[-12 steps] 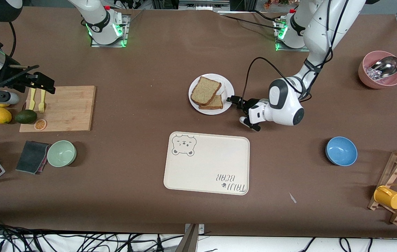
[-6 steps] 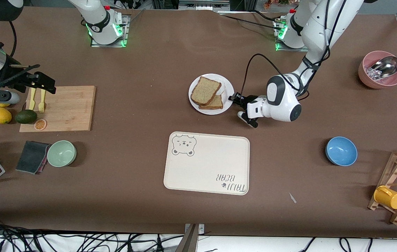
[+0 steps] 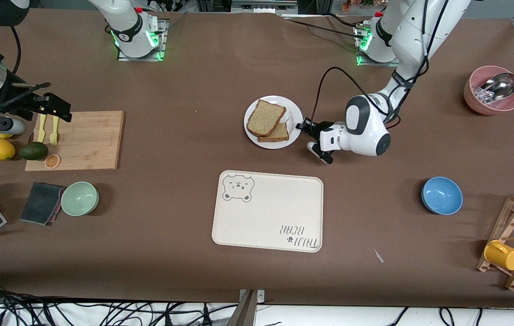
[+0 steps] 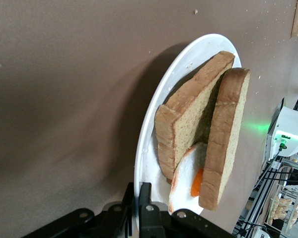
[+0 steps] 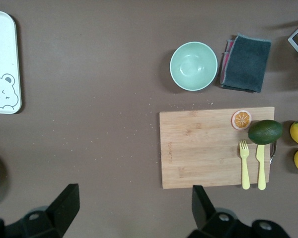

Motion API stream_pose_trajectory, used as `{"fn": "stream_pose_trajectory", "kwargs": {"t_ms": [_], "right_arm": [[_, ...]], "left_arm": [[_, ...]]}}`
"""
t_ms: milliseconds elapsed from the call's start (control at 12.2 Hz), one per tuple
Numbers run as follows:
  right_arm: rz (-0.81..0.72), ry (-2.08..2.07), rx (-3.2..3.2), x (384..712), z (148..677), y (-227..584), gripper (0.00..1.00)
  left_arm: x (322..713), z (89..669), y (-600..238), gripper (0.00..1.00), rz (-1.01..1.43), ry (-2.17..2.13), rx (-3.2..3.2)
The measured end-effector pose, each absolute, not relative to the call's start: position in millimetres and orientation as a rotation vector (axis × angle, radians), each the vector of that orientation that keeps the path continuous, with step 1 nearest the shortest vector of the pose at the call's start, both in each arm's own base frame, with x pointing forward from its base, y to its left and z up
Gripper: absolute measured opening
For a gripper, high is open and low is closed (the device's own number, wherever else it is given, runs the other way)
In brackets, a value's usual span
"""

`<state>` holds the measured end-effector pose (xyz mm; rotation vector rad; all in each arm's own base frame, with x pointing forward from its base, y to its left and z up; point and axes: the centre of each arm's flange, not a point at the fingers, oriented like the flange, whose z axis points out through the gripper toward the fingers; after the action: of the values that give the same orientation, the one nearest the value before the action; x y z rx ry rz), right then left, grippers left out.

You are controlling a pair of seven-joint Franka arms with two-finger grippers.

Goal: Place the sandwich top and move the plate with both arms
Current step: 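Grasp the white plate rim with the left gripper, then slide the plate with the left gripper onto the cream tray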

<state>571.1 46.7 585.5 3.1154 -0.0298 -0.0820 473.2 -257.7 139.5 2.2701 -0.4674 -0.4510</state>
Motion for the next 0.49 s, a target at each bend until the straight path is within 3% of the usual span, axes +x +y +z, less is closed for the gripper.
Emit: {"fn": "stream_pose_trajectory", "kwargs": {"t_ms": [491], "right_arm": [[-0.09, -0.026, 3.115, 572.3, 582.6, 48.4, 1.0]], "left_arm": [[475.1, 143.6, -251.2, 0.05, -0.467, -0.271, 2.142]]}}
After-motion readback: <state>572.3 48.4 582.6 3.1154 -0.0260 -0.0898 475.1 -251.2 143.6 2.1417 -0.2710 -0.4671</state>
